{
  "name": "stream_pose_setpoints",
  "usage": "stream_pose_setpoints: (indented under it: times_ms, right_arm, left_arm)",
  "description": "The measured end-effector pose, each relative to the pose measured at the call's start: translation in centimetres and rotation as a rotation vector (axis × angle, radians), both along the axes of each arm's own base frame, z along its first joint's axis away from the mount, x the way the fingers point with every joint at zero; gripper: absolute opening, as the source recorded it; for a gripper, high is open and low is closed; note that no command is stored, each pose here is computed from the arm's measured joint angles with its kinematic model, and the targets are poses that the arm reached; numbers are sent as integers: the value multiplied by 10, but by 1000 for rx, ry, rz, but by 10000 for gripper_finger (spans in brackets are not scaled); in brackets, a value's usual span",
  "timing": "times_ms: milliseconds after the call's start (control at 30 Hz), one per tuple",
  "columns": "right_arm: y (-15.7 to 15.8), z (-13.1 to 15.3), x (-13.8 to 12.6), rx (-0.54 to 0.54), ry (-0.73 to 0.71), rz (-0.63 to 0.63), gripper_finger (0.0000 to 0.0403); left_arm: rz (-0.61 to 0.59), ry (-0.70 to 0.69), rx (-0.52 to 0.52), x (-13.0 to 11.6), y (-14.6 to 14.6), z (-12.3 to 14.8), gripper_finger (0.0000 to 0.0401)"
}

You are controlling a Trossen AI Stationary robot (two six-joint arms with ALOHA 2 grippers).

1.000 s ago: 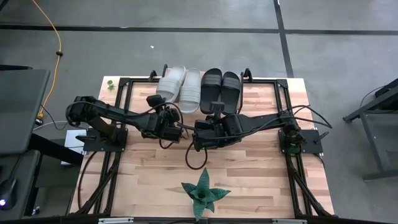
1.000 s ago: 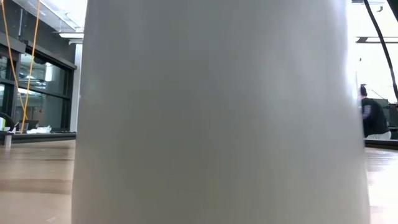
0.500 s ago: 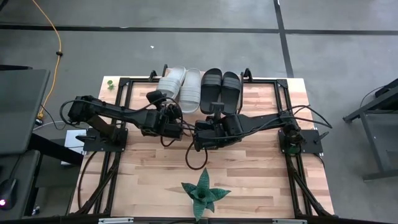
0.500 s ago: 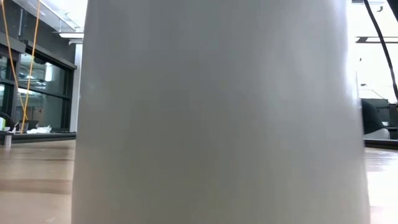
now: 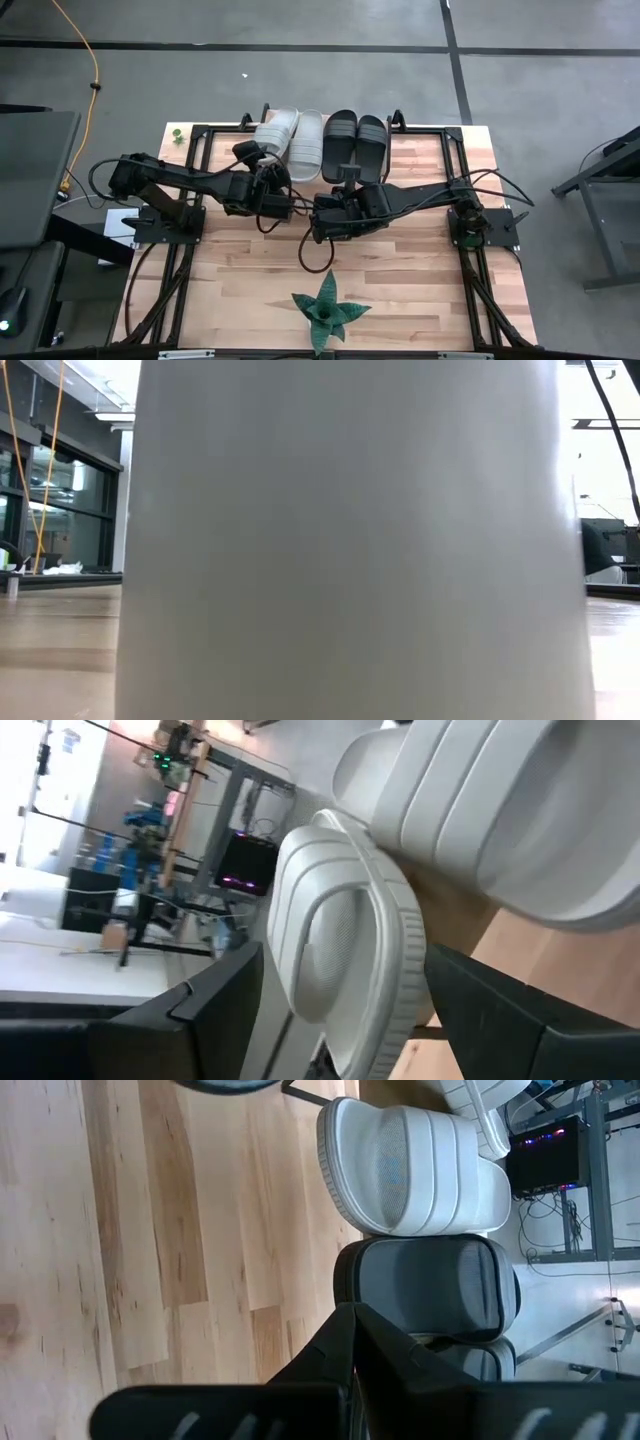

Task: Pick and place slides into the shelf
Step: Put the gray slipper on the shelf

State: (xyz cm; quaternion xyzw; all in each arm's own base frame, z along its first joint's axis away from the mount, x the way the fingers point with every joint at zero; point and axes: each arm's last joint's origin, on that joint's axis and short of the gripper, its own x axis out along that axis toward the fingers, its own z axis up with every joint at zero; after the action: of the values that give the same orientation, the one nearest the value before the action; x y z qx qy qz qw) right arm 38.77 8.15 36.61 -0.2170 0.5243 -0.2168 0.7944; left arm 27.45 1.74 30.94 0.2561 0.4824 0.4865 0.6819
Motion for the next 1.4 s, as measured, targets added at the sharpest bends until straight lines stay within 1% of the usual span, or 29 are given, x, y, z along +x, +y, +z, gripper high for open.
stream_pose_setpoints:
  times_ms: [100,267,400,500,633,767,867,933,1067,1100,1133,1233,1300,1400]
  right_arm:
    - [0,0,0,0,0,0,0]
    - [0,0,0,0,0,-1,0]
    - [0,0,0,1,-2,-2,0]
    - [0,0,0,1,-3,-2,0]
    - [1,0,0,4,-7,-7,0]
    - [1,0,0,6,-6,-6,0]
    - [1,0,0,9,-6,-5,0]
    - [1,0,0,21,-7,-8,0]
    - [2,0,0,27,-8,-8,0]
    - [2,0,0,27,-8,-7,0]
    - [2,0,0,28,-7,-6,0]
    - [3,0,0,28,-8,-6,0]
    - [3,0,0,27,-8,-6,0]
    - [3,0,-1,27,-10,-7,0]
  left_arm:
    - [-4,-31,-40,2,-1,7,266]
    - [-10,-68,-69,4,-1,17,266]
    - [-4,-60,-21,2,0,24,264]
    - [3,-64,26,1,0,30,253]
    - [3,-55,75,0,1,34,224]
    - [0,-17,93,-1,2,34,178]
    - [36,6,92,-5,11,34,128]
    - [67,20,72,-8,18,33,91]
    - [115,28,-11,-11,31,31,17]
    - [123,27,-29,-11,33,31,8]
    - [130,25,-42,-12,35,30,9]
    - [137,23,-63,-12,37,30,26]
    - [136,21,-76,-12,36,29,30]
    - [141,5,-78,-11,36,29,21]
